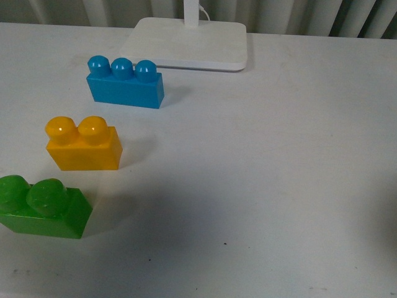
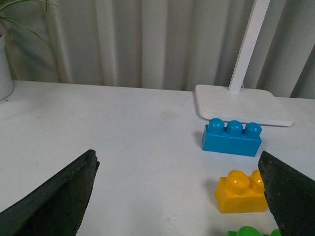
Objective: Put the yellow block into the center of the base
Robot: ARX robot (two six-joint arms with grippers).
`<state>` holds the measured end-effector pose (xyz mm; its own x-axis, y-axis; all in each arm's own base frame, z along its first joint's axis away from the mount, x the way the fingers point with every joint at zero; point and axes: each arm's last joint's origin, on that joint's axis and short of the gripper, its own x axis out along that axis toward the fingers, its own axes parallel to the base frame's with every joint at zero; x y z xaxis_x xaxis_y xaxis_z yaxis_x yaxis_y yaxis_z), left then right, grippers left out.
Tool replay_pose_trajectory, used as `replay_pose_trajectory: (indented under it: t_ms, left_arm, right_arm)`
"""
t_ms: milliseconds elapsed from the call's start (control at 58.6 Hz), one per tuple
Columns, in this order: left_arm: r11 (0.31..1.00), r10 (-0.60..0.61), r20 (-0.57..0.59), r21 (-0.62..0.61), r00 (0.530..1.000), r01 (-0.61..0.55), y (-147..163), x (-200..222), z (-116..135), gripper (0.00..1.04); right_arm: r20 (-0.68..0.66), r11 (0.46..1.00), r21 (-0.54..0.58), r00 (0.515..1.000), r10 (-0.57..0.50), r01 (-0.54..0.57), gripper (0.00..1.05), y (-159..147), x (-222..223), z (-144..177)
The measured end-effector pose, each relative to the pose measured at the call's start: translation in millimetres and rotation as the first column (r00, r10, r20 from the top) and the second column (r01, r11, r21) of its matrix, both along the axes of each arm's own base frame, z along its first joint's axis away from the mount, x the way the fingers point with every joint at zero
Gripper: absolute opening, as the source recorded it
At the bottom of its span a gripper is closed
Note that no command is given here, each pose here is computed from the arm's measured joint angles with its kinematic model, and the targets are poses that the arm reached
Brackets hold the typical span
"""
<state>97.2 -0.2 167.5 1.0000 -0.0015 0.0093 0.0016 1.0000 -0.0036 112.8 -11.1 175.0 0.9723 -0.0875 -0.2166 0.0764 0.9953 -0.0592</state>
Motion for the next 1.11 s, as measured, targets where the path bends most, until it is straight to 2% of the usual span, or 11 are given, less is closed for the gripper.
replay_pose_trajectory:
  t_ms: [188, 341, 460, 716, 1108]
  left_arm:
    - [1.000, 0.000, 0.000, 0.000, 1.000, 0.000, 0, 0, 0, 0.98]
    - [1.000, 0.000, 0.000, 0.000, 1.000, 0.000, 0, 0, 0, 0.98]
    - [1.000, 0.000, 0.000, 0.000, 1.000, 0.000, 0, 0, 0, 0.98]
    - [1.000, 0.000, 0.000, 0.000, 1.000, 0.000, 0, 0, 0, 0.98]
    - [1.000, 0.000, 0.000, 0.000, 1.000, 0.000, 0, 0, 0, 0.98]
  right_arm:
    - [-0.185, 0.999, -0.044, 0.982, -0.027, 0.019, 0.96, -25, 41, 12]
    - [-0.360, 0.998, -0.060, 0.932, -0.038, 0.018, 0.96, -43, 83, -1]
    - [-0.439, 0.999, -0.050, 0.898, -0.040, 0.019, 0.96, -53, 111, -8]
    - [-0.524, 0.999, -0.023, 0.851, -0.032, 0.024, 0.96, -62, 151, -24]
    - [-0.513, 0.999, -0.002, 0.857, -0.040, 0.045, 0.96, -81, 158, -15]
